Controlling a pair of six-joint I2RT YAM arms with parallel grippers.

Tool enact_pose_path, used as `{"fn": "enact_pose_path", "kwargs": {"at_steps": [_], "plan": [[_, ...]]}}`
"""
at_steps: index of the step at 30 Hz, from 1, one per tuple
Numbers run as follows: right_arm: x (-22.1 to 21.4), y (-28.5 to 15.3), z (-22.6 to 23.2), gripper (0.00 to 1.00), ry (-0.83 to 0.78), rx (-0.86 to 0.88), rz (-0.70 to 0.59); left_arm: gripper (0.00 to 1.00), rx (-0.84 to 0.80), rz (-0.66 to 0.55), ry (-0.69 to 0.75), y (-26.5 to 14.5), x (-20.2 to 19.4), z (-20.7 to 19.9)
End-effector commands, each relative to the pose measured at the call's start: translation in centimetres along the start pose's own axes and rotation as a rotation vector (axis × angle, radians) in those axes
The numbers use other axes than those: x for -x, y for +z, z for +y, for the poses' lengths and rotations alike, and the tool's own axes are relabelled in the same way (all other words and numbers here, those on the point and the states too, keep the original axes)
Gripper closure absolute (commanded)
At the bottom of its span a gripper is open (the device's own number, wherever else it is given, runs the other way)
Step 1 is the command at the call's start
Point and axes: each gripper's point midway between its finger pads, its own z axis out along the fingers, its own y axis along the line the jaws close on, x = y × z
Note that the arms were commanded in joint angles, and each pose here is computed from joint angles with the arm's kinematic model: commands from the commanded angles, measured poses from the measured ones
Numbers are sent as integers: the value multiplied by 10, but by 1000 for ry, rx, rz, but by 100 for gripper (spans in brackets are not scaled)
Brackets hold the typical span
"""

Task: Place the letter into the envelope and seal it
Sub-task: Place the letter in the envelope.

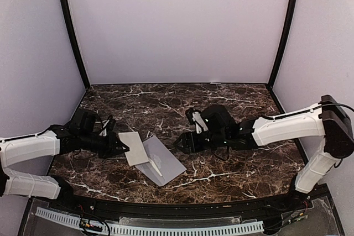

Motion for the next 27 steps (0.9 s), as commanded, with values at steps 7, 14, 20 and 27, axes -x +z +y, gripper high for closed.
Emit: {"fn": "enact_pose_path", "kwargs": {"at_steps": [7,14,20,27], "plan": [[15,24,16,26,-53,38,-30,100,38,42,-150,-1,-27,28],[4,45,11,32,-62,43,13,100,87,82,-160,2,-36,43],[-8,55,9,34,-51,53,47,100,106,82,-154,7,-31,49],[-24,63,2,37,-37,49,96,100,137,105,-166,14,-35,66]]}}
